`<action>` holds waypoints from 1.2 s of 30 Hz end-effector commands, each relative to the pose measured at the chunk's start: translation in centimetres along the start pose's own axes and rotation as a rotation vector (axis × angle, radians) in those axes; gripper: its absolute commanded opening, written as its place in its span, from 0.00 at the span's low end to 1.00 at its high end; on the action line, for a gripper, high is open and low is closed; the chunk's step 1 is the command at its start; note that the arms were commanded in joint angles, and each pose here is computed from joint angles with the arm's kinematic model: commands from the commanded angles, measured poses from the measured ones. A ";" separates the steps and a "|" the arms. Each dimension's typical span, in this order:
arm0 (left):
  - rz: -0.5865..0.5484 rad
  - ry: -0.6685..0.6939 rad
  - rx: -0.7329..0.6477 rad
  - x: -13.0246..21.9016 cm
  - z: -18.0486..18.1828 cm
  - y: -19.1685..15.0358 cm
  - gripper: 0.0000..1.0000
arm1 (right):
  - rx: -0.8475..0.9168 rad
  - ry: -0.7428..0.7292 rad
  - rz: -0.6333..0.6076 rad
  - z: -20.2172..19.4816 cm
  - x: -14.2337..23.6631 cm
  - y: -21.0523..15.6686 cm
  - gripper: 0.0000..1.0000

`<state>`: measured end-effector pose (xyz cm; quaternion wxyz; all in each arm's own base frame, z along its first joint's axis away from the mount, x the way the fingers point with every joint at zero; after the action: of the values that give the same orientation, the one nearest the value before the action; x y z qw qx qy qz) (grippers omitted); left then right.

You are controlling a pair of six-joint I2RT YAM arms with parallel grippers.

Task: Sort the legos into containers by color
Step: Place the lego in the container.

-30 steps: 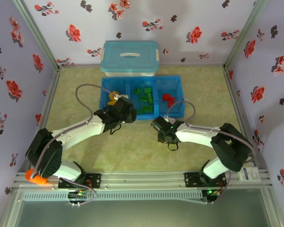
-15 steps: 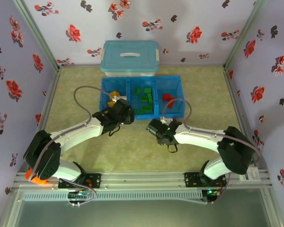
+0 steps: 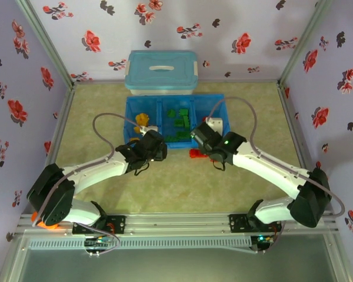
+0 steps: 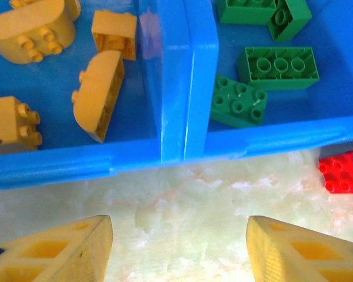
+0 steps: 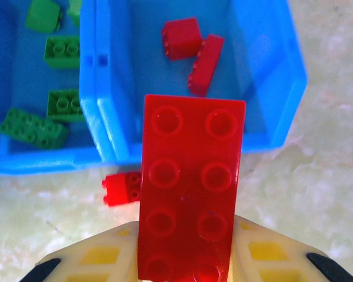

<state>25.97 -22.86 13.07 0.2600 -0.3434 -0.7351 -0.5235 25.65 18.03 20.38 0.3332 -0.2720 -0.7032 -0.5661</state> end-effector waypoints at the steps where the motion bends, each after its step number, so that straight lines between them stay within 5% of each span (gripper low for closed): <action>1: -0.029 -0.006 0.023 0.7 -0.2 -0.2 0.61 | 0.030 0.015 -0.028 -0.6 -0.2 2.8 0.16; 13: -0.015 -0.056 -0.011 1.5 -2.0 -2.0 0.61 | 0.018 0.028 0.003 -1.8 -4.1 8.3 0.21; 14: -0.016 -0.074 -0.024 1.6 -2.5 -2.1 0.61 | 0.018 0.051 0.015 -1.6 -4.2 8.5 0.31; 16: -0.012 -0.096 -0.052 1.7 -3.4 -2.4 0.62 | 0.026 0.045 0.019 -1.6 -3.9 9.0 0.68; 19: 0.018 -0.131 -0.071 1.3 -4.6 -2.9 0.65 | 0.014 0.061 -0.011 -1.8 -2.7 9.5 0.81; 36: 0.187 -0.240 -0.069 -4.6 -12.0 -4.8 0.67 | -0.074 0.094 -0.052 -4.4 -0.2 2.8 0.83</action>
<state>25.05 -34.81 10.29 0.2135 -0.4664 -0.7071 -0.4868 29.03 14.62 22.77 0.3479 -0.2405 -0.6803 -0.5986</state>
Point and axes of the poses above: each hand's point on the last joint's axis, 136 mm out from that joint toward the fingers, its own x axis back along the fingers, its own z axis along the line the jaws close on, y = z × x, the point moved 3 cm from there along x, back along the fingers, and after that the axes turned 14 degrees about x, right-handed, at the moved point
